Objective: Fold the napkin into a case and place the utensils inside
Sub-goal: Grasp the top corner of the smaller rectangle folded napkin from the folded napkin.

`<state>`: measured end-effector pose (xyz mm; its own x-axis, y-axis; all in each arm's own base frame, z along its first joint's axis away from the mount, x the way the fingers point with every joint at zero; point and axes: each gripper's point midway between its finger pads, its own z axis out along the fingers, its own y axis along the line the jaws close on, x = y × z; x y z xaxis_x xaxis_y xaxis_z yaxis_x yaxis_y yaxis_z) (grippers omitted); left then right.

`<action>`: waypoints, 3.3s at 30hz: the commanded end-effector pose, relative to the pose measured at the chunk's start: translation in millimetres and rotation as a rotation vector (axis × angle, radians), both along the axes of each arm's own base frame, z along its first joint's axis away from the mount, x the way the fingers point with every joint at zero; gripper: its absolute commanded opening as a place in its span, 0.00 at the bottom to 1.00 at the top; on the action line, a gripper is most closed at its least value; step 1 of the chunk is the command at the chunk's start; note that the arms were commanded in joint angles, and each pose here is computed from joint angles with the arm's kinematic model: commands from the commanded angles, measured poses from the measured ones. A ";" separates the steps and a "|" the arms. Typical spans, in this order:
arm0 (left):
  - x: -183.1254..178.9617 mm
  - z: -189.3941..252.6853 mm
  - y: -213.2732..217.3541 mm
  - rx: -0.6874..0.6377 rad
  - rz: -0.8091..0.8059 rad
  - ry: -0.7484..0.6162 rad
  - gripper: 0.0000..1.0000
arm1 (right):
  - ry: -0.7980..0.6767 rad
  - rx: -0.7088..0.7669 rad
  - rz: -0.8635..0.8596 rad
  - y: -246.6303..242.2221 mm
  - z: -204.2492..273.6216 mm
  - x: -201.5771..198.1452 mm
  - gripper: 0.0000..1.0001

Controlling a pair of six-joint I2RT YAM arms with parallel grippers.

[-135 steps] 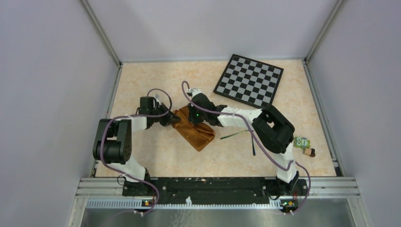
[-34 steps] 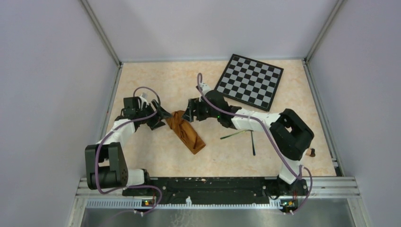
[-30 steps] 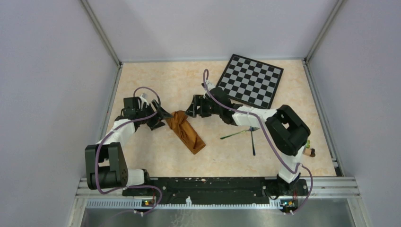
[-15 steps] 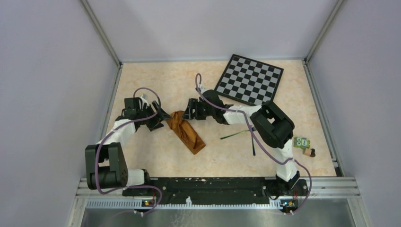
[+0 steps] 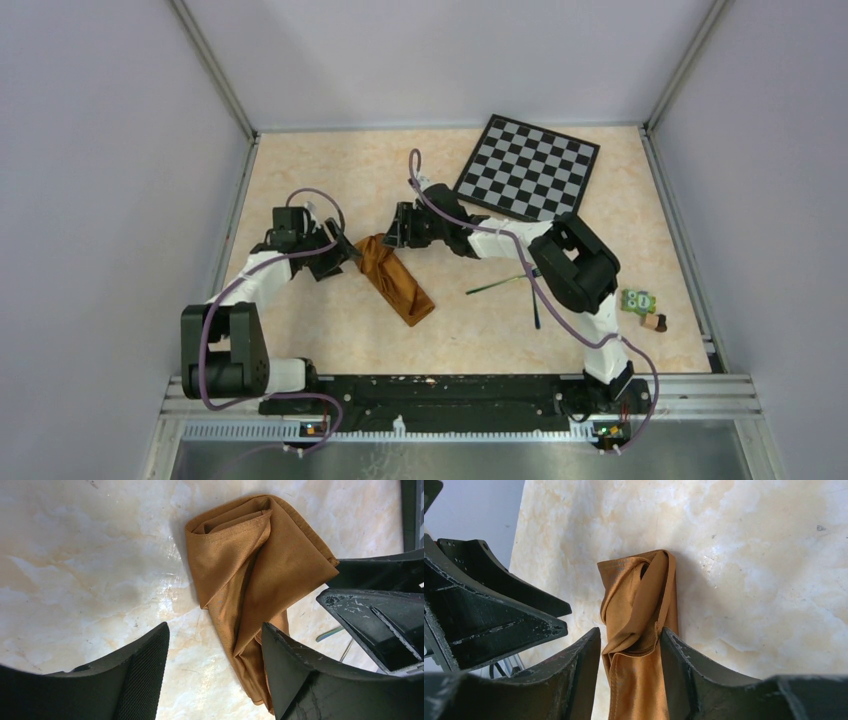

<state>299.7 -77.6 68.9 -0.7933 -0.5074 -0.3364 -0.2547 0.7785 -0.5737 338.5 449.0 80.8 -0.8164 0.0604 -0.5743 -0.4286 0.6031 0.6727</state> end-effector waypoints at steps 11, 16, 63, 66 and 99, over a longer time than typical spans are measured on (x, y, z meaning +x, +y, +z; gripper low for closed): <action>32.0 17.9 -6.4 0.223 -0.014 -0.052 0.59 | -0.066 -0.015 -0.003 18.6 13.2 5.7 0.26; 38.0 8.5 -19.1 0.292 -0.047 -0.018 0.53 | -0.065 -0.028 -0.013 17.9 11.6 8.0 0.10; 48.9 -13.1 -21.1 0.535 -0.035 0.020 0.17 | -0.024 0.032 0.047 42.1 12.3 -2.7 0.00; 47.8 -14.7 -19.2 0.543 -0.027 0.031 0.19 | -0.022 0.032 0.050 42.0 11.8 -3.5 0.00; 37.6 -8.6 -39.2 0.411 -0.080 -0.059 0.00 | 0.153 0.282 0.101 91.3 -12.6 -9.4 0.00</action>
<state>332.7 -100.2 49.0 -0.8174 -0.2415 -0.5230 -0.2028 0.9704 -0.1310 325.3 516.0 40.7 -0.8842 0.0305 -0.4662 -0.3800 0.5334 0.7557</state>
